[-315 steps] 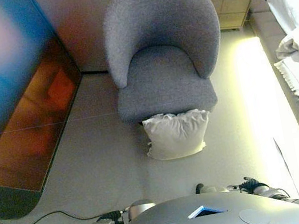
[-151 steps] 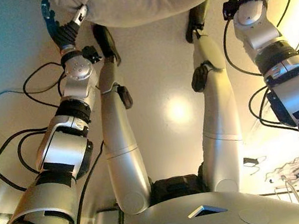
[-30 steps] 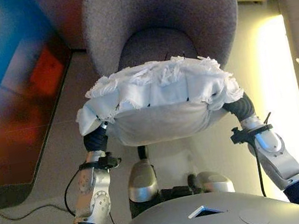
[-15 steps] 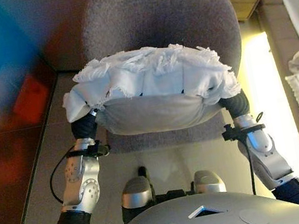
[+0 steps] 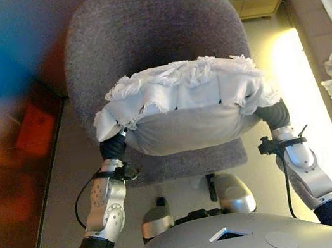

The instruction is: Pick up the cushion and take it to the sofa

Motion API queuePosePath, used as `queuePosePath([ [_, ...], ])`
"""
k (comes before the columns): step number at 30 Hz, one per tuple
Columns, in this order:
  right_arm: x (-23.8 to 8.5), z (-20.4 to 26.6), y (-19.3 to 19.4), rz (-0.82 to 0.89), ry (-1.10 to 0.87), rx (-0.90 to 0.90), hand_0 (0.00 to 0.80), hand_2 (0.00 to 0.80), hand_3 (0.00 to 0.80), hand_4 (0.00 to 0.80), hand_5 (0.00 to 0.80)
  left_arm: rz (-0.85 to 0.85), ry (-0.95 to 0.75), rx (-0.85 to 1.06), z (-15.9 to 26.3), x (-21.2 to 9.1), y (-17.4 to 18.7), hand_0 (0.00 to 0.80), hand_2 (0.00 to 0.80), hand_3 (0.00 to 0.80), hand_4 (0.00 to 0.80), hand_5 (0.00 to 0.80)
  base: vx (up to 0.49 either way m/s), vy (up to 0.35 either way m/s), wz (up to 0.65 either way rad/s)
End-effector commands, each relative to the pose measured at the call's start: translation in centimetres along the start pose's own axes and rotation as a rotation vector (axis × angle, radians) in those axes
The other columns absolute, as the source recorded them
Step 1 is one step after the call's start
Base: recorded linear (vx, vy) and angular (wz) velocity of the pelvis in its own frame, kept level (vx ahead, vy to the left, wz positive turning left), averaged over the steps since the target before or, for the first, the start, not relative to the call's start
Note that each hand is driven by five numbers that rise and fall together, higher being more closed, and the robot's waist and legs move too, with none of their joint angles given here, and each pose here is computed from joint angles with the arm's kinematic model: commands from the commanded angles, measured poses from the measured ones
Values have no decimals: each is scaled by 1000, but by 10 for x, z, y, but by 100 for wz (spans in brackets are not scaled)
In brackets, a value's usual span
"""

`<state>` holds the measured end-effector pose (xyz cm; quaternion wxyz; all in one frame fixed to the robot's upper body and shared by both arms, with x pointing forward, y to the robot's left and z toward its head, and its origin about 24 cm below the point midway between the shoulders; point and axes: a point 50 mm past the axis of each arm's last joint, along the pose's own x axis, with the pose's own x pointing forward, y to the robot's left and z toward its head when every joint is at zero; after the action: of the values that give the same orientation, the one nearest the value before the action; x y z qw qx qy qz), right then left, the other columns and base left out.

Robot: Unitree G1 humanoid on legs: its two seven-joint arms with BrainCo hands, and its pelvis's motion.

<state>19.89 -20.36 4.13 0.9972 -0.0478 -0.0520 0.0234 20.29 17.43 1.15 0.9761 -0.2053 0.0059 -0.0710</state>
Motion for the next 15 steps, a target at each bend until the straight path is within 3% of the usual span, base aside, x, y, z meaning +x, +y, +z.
queuePosePath([
  [1,14,49,27,130,-280,107,800,800,800,800,800,-190,-229,29,45,9,-25,800,800,800,800,800,275,-147,1],
  [7,15,42,25,175,-251,84,800,800,800,800,800,-146,-253,0,44,5,-21,800,800,800,800,800,215,-182,-4],
  [15,16,43,29,181,-250,63,800,800,800,800,800,-128,-244,-33,39,11,-24,800,800,800,800,800,158,70,-19],
])
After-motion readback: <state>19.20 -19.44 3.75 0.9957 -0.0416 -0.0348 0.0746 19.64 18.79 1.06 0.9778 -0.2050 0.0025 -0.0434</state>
